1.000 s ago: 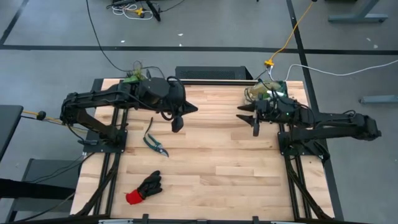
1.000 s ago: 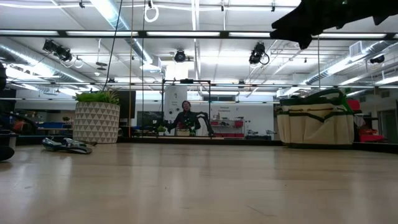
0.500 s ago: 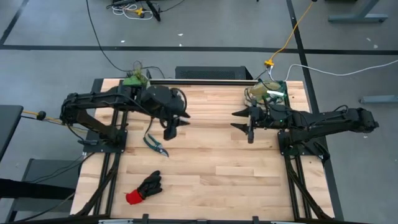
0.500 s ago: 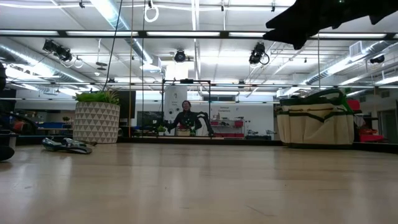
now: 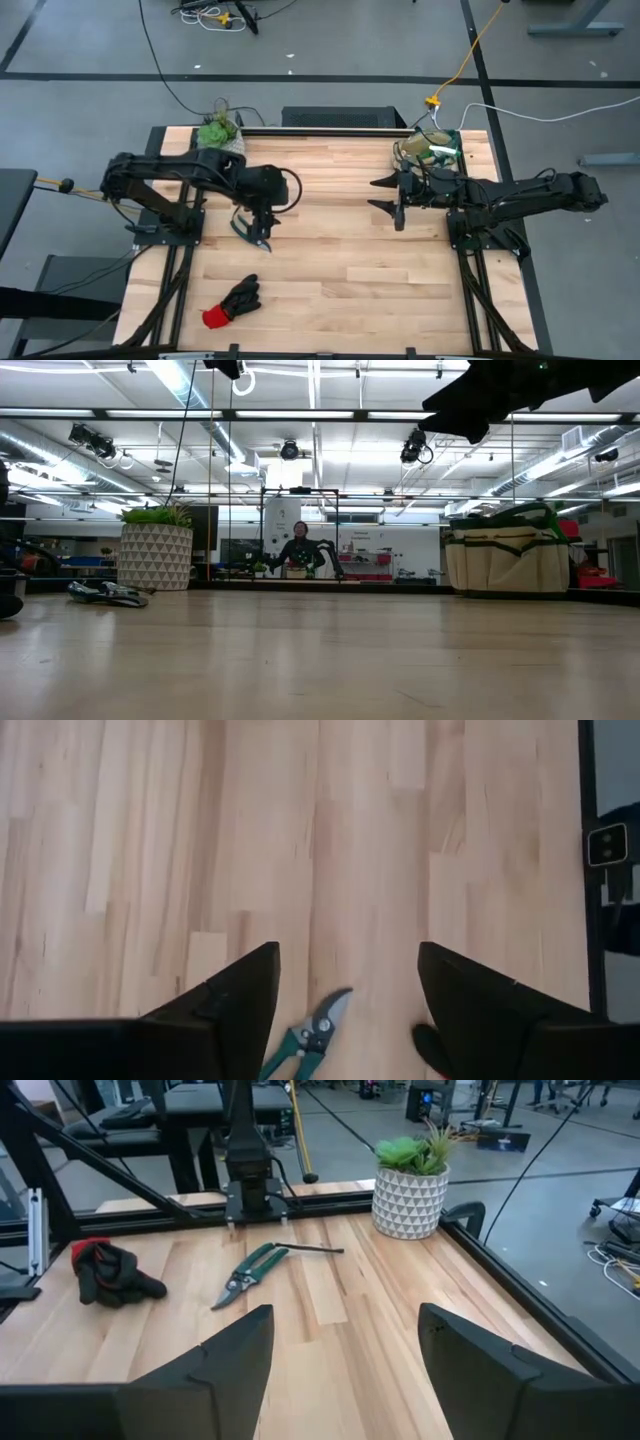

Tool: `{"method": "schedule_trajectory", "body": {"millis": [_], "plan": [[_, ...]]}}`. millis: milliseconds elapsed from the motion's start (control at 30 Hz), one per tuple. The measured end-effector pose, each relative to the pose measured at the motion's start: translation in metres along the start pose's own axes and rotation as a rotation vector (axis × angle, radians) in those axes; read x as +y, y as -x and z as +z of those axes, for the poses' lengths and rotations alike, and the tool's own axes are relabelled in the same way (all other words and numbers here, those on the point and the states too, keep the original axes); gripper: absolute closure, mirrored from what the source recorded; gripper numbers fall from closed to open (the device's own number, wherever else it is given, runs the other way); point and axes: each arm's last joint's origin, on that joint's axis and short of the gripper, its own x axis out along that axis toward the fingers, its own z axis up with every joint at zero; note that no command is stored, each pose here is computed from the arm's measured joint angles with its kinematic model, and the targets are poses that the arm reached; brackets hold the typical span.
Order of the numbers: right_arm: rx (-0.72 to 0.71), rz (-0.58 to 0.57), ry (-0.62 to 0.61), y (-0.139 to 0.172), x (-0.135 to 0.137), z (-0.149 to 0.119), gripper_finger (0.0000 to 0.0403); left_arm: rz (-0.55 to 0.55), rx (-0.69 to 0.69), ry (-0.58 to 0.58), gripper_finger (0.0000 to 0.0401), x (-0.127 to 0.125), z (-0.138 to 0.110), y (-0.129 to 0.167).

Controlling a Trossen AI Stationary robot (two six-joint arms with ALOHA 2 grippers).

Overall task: Pick & Place Garden tools in Gardening bag
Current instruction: Put the green shear scissors into the brown gardening bag

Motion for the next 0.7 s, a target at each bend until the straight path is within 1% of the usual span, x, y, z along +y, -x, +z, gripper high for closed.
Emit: {"method": "schedule_trajectory", "body": {"millis": [200,367,567,700], "plan": [[-0.004,0.0,-0.001,0.0,0.0,0.0,0.0151,-0.005,0.005,-0.022,0.0178,-0.005,-0.001,-0.004],[-0.004,0.001,-0.001,0.0,0.0,0.0,0.0151,-0.006,0.088,-0.044,0.0194,-0.01,-0.012,-0.022],[-0.005,0.001,-0.021,0.0,0.0,0.0,0.0151,0.0,0.183,-0.078,0.0201,-0.013,-0.028,-0.046],[-0.003,0.003,-0.027,0.0,0.0,0.0,0.0151,-0.022,0.236,-0.036,0.0202,-0.014,-0.037,-0.056]]}}
